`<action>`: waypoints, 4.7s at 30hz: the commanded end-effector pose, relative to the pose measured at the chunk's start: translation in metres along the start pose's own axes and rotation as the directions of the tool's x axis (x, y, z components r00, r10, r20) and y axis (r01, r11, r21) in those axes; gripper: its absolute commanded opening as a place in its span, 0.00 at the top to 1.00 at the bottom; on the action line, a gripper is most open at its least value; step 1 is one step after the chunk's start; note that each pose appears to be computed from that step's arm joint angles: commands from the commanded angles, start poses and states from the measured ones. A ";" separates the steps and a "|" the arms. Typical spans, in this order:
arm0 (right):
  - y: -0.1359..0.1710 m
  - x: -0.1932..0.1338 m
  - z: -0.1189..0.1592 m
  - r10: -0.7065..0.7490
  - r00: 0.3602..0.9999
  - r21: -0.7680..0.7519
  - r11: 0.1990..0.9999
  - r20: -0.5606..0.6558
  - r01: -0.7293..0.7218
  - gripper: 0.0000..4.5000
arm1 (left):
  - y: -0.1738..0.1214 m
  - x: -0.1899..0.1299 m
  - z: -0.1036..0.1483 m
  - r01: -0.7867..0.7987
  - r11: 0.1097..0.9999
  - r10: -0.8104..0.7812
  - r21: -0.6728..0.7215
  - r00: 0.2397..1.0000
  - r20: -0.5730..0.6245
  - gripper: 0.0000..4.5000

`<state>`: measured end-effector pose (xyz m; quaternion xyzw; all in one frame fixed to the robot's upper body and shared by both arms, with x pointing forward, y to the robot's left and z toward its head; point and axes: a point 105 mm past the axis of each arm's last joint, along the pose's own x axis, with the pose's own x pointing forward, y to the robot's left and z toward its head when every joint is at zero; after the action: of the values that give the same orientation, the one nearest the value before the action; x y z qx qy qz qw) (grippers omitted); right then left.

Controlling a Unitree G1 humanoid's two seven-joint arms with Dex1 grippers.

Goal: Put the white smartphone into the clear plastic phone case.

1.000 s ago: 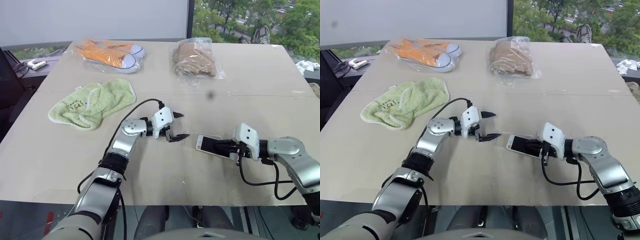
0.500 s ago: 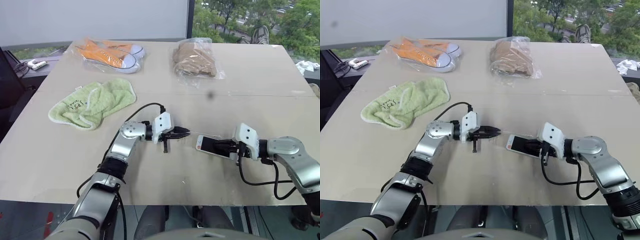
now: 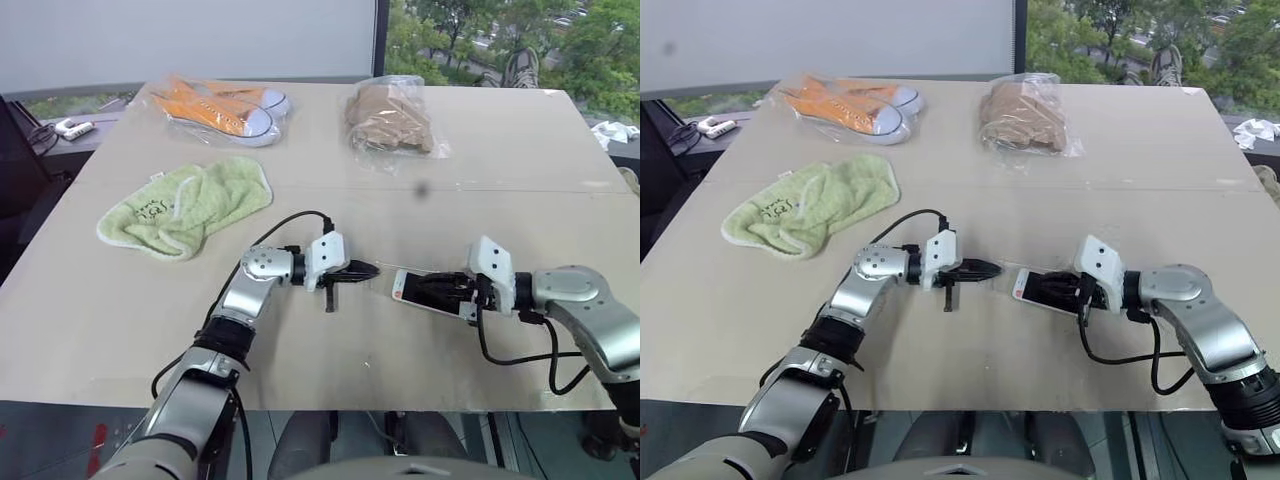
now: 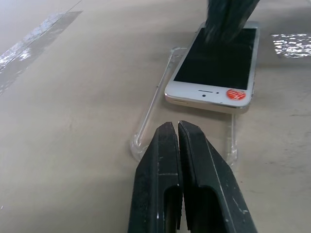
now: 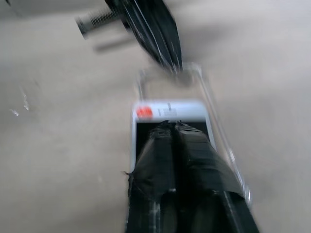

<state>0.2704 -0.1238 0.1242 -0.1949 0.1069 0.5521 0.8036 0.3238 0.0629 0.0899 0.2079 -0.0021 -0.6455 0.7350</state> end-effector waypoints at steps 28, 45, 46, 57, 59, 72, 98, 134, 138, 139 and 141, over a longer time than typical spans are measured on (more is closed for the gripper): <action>-0.008 -0.037 -0.039 -0.037 0.940 -0.092 0.996 -0.339 0.006 0.01 | 0.005 0.005 0.013 -0.014 0.997 0.011 0.071 0.999 0.033 1.00; -0.009 -0.033 -0.036 -0.033 0.943 -0.092 0.996 -0.332 0.002 0.36 | 0.005 0.003 0.012 -0.016 0.997 0.014 0.075 1.000 0.027 1.00; -0.010 -0.033 -0.036 -0.032 0.943 -0.095 0.996 -0.332 0.000 0.36 | 0.005 0.003 0.012 -0.016 0.997 0.014 0.076 1.000 0.028 1.00; -0.022 -0.033 -0.017 -0.038 0.924 -0.294 0.952 -0.379 -0.081 0.36 | 0.005 0.001 0.011 -0.012 0.997 0.010 0.078 1.000 0.024 1.00; -0.029 -0.032 -0.019 -0.053 0.912 -0.337 0.937 -0.407 -0.096 0.36 | 0.005 0.001 0.011 -0.012 0.997 0.009 0.079 1.000 0.026 1.00; -0.029 -0.018 -0.016 0.018 0.913 -0.303 0.940 -0.407 -0.154 0.36 | 0.014 -0.006 0.020 -0.057 0.994 0.052 0.095 0.997 0.051 1.00; -0.019 -0.017 0.003 0.047 0.898 -0.237 0.957 -0.437 -0.165 0.36 | 0.017 -0.003 0.028 -0.073 0.993 0.065 0.089 0.994 0.088 1.00; -0.012 -0.010 -0.004 0.043 0.859 -0.182 0.971 -0.510 -0.156 0.36 | -0.022 0.005 0.019 0.128 0.990 -0.129 0.054 0.992 0.017 1.00; -0.011 -0.009 -0.004 0.049 0.860 -0.177 0.971 -0.508 -0.159 0.36 | -0.024 0.009 0.014 0.125 0.990 -0.125 0.061 0.992 -0.005 1.00; -0.010 -0.009 -0.004 0.049 0.861 -0.174 0.972 -0.507 -0.158 0.24 | -0.025 0.010 0.011 0.129 0.989 -0.127 0.071 0.992 -0.023 1.00; -0.010 -0.009 -0.004 0.050 0.861 -0.172 0.972 -0.506 -0.158 0.08 | -0.025 0.011 0.006 0.132 0.987 -0.128 0.090 0.990 -0.051 1.00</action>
<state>0.2797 -0.1414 0.1195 -0.3983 0.2774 0.5287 0.6964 0.2987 0.0493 0.0867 0.2343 0.0014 -0.6890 0.6858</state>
